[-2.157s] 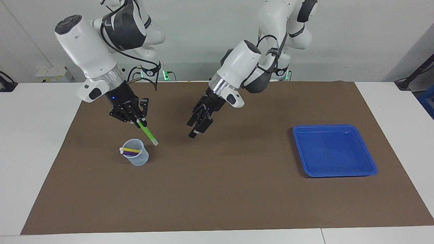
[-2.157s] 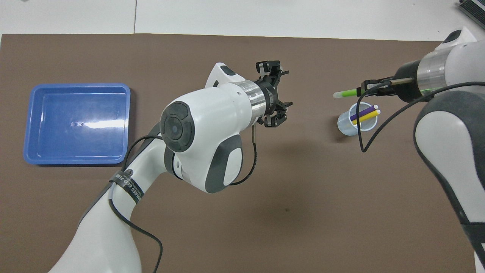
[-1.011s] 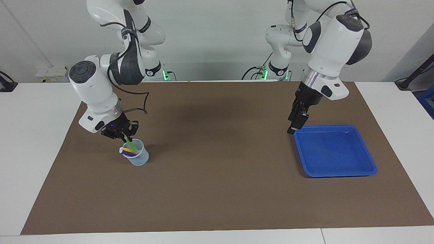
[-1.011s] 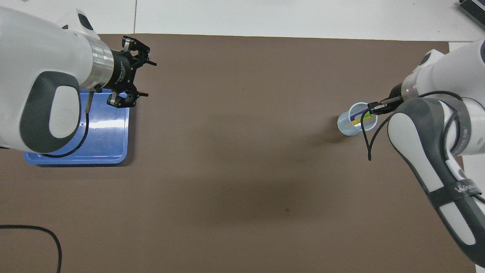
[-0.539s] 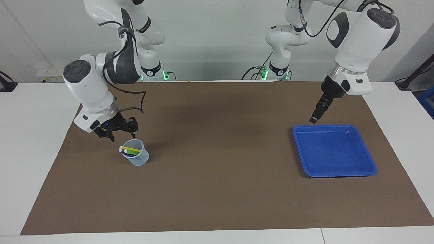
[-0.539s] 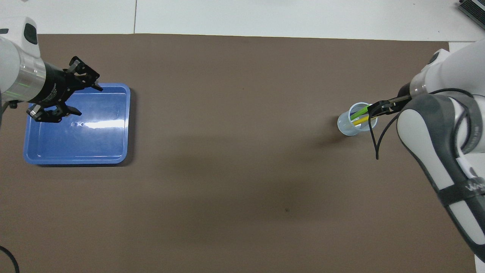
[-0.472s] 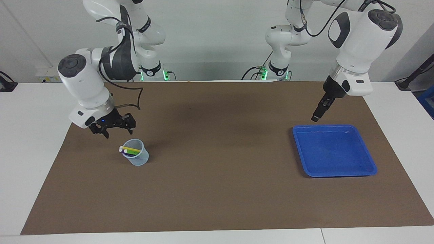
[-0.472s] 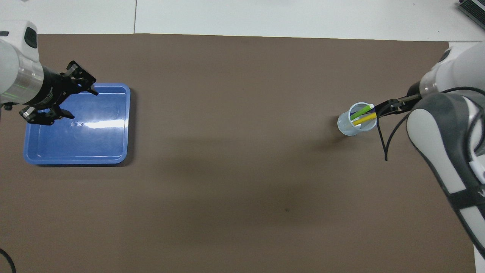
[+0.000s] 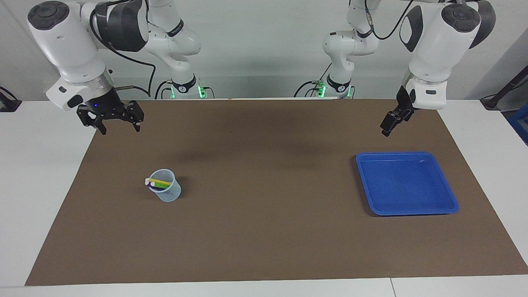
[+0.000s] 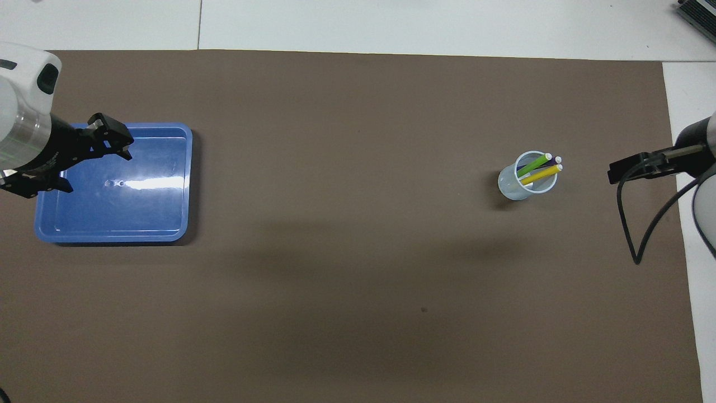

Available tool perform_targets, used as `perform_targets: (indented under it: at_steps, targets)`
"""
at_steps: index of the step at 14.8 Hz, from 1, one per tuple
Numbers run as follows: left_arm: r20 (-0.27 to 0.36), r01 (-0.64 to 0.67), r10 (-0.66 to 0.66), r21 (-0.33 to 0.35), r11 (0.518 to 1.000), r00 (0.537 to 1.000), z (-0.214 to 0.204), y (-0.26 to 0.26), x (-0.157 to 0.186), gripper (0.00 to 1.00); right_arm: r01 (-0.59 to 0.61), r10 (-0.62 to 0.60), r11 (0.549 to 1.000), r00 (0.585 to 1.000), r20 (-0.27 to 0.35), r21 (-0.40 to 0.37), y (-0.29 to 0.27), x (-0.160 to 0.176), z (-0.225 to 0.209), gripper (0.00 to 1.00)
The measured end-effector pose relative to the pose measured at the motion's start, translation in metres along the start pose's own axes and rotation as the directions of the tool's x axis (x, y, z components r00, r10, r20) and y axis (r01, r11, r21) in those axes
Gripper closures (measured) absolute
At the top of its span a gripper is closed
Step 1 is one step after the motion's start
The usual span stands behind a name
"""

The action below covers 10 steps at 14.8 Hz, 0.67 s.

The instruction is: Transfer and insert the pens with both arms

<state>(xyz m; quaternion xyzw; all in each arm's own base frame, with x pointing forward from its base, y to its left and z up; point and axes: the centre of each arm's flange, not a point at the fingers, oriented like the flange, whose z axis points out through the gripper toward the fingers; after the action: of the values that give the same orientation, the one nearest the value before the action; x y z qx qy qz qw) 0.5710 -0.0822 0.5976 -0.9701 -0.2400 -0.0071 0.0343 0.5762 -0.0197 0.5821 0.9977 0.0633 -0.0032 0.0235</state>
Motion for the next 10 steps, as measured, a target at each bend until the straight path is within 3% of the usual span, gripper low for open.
perform_targets:
  at_steps: [5,10]
  targets:
    - [0.101,-0.228,0.219,0.088,0.97,0.971,-0.006,-0.019,-0.011,0.0,-0.01,0.009,1.0,1.0,0.027,0.021,-0.016,0.002,0.008,0.0]
    - [0.126,-0.319,0.307,0.094,0.943,0.943,-0.011,-0.027,-0.015,0.0,-0.011,0.01,1.0,0.999,0.035,0.029,-0.017,0.001,0.011,0.0]
